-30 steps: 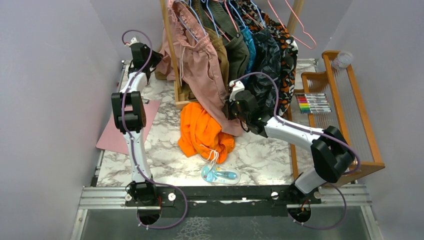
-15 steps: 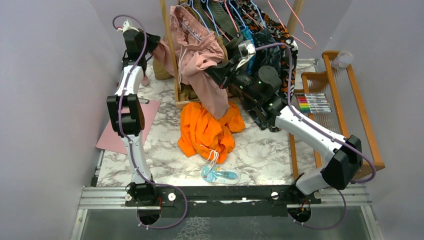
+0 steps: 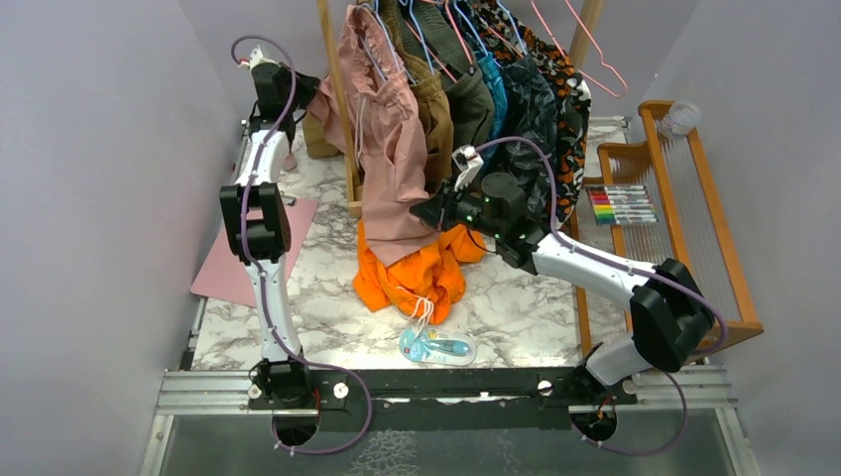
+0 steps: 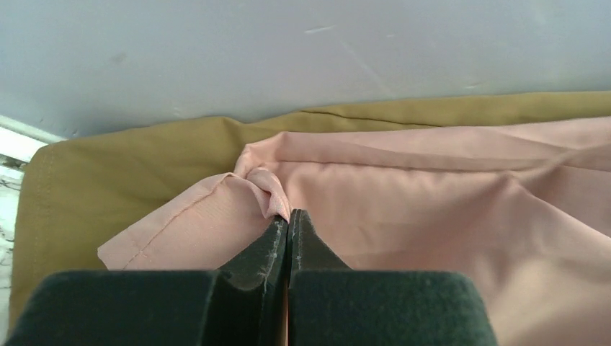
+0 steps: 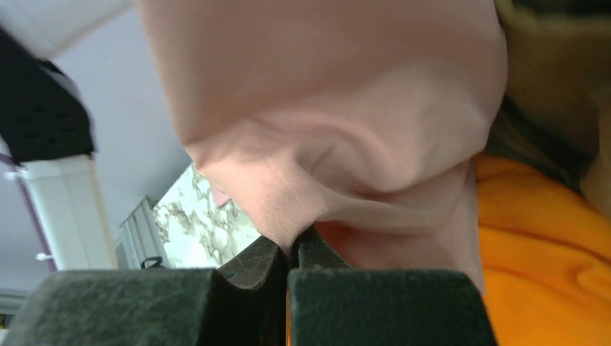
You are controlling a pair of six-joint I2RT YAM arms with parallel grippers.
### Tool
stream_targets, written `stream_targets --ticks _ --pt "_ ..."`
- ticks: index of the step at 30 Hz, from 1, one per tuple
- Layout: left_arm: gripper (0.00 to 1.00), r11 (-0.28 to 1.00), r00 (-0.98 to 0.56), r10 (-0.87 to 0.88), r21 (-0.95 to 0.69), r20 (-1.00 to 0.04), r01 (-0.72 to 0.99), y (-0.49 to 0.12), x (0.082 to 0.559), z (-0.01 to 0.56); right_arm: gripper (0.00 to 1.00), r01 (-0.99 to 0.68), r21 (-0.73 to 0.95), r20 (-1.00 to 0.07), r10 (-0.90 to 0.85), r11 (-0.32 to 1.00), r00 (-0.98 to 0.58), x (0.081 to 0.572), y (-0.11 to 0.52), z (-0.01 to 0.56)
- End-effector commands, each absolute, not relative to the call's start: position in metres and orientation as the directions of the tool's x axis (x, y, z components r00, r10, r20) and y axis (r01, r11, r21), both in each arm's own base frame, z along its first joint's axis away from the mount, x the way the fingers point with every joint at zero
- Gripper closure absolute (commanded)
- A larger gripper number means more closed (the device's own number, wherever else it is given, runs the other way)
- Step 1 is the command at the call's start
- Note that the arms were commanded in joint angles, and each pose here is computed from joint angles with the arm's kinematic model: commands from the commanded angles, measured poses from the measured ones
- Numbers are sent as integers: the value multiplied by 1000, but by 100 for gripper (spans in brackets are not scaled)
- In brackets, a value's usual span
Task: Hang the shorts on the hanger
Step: Place the hanger on the clothesline.
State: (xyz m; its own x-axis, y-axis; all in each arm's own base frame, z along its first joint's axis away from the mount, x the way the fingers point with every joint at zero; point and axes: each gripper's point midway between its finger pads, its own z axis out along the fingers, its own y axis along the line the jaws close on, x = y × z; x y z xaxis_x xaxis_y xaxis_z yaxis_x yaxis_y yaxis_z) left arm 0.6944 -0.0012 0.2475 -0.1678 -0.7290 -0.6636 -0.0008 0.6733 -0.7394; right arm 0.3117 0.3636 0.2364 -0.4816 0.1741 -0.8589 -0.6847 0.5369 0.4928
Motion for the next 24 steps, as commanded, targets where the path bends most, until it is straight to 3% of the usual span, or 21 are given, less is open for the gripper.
stream_targets --ticks 1,7,12,16,24 --pt "100 686 -108 -719 -726 -687 46 4 705 283 99 -771 430 -903 231 470 -363 316 375 309" --pt "100 709 52 -704 -698 -708 96 21 700 349 99 -808 380 -913 324 449 -250 324 378 370" --pt "100 682 -52 -728 -729 -684 55 13 708 291 99 -747 481 -875 300 459 -379 327 383 320" --pt "100 640 -133 -758 -768 -638 36 4 711 256 99 -732 571 -820 288 372 -494 309 394 299" --pt "100 677 34 -730 -717 -682 164 11 696 362 99 -868 467 -845 375 169 -382 294 415 409"
